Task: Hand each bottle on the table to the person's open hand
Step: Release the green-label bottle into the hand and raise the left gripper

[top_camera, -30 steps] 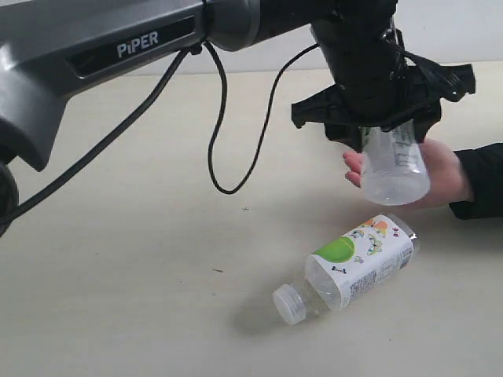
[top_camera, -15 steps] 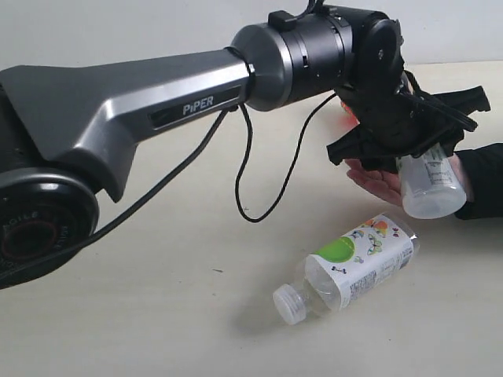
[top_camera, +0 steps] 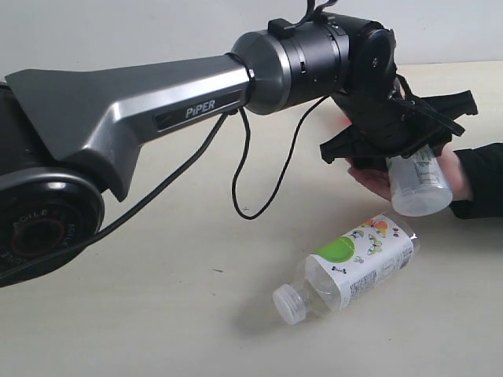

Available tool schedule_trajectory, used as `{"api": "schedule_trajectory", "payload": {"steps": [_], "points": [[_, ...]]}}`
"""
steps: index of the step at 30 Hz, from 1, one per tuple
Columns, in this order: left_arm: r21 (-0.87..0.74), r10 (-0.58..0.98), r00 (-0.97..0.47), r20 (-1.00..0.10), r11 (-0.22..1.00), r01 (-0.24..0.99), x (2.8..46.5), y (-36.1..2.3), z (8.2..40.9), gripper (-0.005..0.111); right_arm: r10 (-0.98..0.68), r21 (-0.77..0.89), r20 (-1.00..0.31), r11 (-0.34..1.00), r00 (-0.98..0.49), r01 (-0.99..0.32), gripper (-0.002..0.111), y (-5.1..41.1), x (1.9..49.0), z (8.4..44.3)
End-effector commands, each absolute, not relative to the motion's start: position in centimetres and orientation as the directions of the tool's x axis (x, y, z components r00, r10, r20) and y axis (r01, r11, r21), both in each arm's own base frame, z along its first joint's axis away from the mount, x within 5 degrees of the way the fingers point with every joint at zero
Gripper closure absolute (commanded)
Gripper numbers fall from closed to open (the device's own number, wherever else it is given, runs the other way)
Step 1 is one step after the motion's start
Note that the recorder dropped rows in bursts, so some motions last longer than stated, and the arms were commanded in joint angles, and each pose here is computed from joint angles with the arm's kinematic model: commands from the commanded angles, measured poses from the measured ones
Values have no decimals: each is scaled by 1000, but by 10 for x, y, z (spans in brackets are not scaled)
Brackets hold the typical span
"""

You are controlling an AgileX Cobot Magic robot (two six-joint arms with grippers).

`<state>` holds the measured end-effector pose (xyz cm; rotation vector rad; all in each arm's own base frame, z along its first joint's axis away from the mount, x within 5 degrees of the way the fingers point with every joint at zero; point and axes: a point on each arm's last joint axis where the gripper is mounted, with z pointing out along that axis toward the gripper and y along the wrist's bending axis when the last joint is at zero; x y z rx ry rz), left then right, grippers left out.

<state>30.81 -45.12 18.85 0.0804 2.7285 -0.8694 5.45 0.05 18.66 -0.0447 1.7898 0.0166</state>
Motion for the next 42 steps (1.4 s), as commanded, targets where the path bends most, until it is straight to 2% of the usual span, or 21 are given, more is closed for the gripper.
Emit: {"api": "schedule_trajectory", "payload": {"steps": [1, 3, 10, 14, 21, 28, 36, 42], "points": [[-538, -34, -962, -272, 834, 123, 313, -445, 186, 78, -21, -15, -977, 999, -214, -33, 108, 0, 54, 186], [-538, -33, -962, -271, 834, 123, 313, -445, 186, 73, -21, -15, -977, 999, -214, -33, 108, 0, 54, 186], [-540, -39, -963, -267, 834, 116, 313, -445, 186, 37, -21, -14, -978, 999, -207, -34, 108, 0, 55, 186], [-526, 4, -956, -293, 834, 165, 313, -445, 186, 21, -21, -14, -978, 999, -207, -34, 108, 0, 55, 186], [-518, 38, -951, -307, 832, 200, 311, -443, 196, 20, -21, -14, -978, 999, -207, -34, 108, 0, 55, 186], [-487, 87, -943, -320, 839, 243, 309, -433, 219, 20, -21, -14, -978, 999, -207, -34, 108, 0, 55, 186], [-440, 178, -913, -366, 832, 338, 304, -423, 244, 20, -21, -14, -978, 999, -207, -34, 108, 0, 55, 186], [-363, 284, -862, -420, 818, 446, 298, -407, 276, 20, -21, -14, -978, 999, -207, -34, 108, 0, 55, 186]]}}
